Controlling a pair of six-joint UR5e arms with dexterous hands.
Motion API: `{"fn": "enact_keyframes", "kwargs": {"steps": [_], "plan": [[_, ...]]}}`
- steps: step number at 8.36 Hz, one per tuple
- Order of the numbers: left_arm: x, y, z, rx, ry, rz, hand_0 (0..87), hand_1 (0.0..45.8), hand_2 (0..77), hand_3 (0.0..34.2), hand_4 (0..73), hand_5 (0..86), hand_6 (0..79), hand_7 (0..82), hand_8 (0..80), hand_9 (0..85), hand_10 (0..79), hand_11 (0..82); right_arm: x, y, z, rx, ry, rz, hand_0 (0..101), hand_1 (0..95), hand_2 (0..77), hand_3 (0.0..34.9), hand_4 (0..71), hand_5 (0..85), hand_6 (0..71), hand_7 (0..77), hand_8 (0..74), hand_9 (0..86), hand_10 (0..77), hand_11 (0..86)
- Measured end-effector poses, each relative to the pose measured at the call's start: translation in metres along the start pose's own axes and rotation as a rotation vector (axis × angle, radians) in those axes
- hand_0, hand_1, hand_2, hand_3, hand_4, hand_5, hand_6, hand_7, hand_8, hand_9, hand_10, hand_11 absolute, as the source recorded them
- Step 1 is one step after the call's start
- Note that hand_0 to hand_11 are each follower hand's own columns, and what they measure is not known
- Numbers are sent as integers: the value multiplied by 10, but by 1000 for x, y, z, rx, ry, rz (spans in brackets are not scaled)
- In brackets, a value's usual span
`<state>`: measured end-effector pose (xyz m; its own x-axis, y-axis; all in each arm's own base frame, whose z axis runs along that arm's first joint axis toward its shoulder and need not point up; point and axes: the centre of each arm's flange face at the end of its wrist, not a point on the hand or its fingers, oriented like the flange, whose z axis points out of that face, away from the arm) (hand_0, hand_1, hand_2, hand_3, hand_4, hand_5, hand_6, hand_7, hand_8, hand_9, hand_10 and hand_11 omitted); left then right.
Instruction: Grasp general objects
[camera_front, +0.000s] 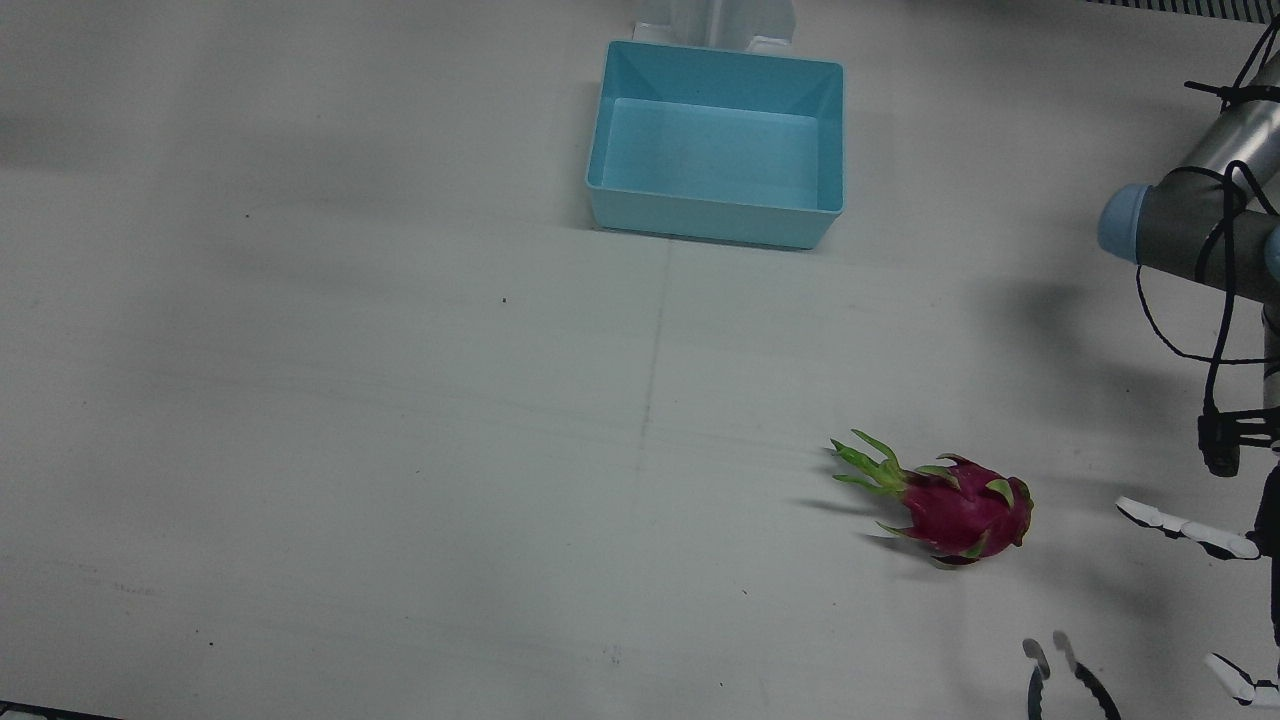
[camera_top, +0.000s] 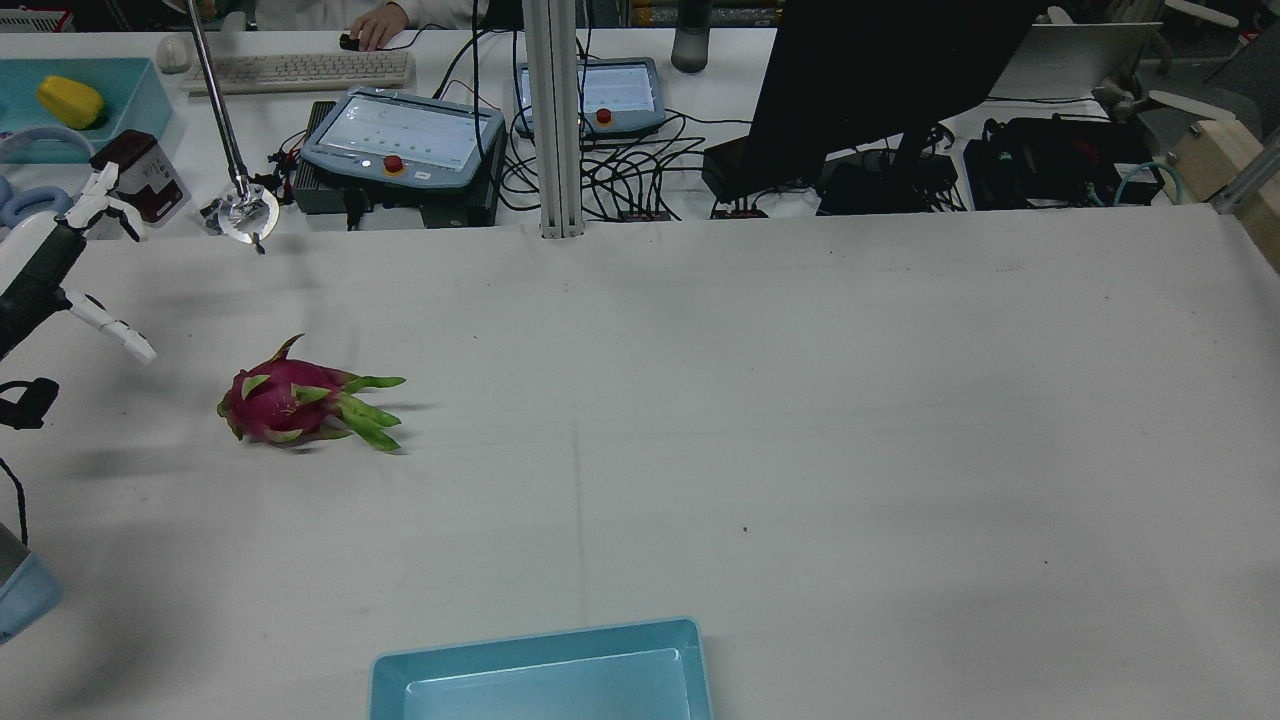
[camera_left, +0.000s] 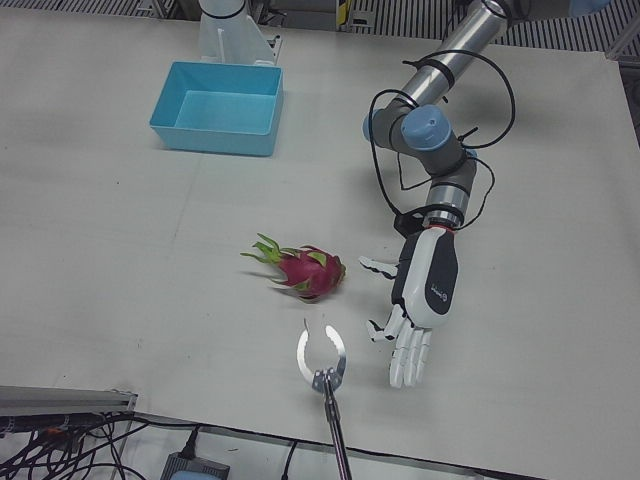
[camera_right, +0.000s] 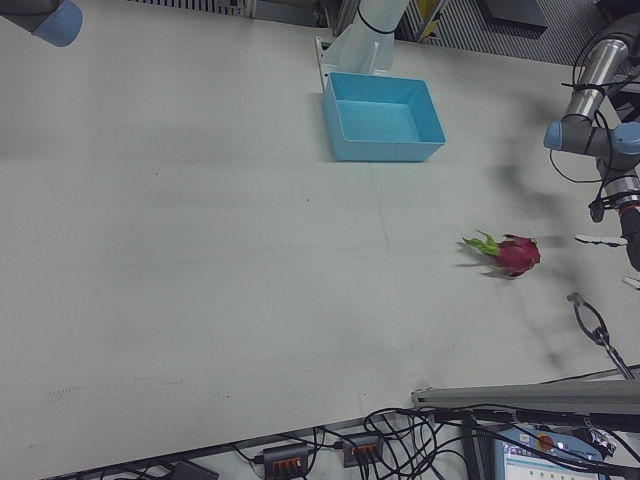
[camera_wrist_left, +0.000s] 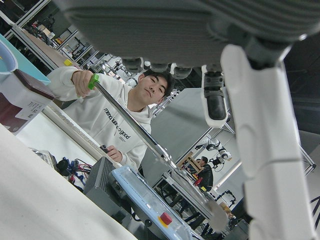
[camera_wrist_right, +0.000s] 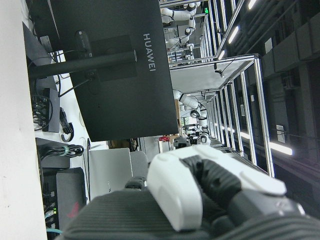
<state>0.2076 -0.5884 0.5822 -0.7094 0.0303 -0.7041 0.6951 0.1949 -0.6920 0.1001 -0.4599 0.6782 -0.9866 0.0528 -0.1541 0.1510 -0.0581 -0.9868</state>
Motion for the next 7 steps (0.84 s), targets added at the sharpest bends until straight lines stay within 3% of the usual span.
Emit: {"fn": "enact_keyframes", "kwargs": {"steps": [1,2,4,5,6,7], "plan": [[0,0,0,-1,0,0,500,0,11,0,5,649,33,5,11,5,16,38,0,0,0,0,0,0,0,949,774,0,0,0,0,0,0,5,0,5],[1,0,0,0,2,-1,490,0,11,32,49,567,22,5,11,5,16,38,0,0,0,0,0,0,0,949,774,0,0,0,0,0,0,5,0,5],[2,-1,0,0,3,-1,489,0,11,82,65,284,16,5,11,5,16,38,0,0,0,1,0,0,0,949,774,0,0,0,0,0,0,5,0,5],[2,-1,0,0,3,-1,489,0,11,82,65,284,16,5,11,5,16,38,0,0,0,0,0,0,0,949,774,0,0,0,0,0,0,5,0,5],[2,-1,0,1,3,0,490,0,11,82,65,120,16,5,11,5,16,38,0,0,0,0,0,0,0,949,774,0,0,0,0,0,0,5,0,5],[2,-1,0,2,4,0,490,0,5,97,65,38,11,5,11,5,11,38,0,0,0,-1,0,0,0,949,774,0,0,0,0,0,0,5,0,5]]}}
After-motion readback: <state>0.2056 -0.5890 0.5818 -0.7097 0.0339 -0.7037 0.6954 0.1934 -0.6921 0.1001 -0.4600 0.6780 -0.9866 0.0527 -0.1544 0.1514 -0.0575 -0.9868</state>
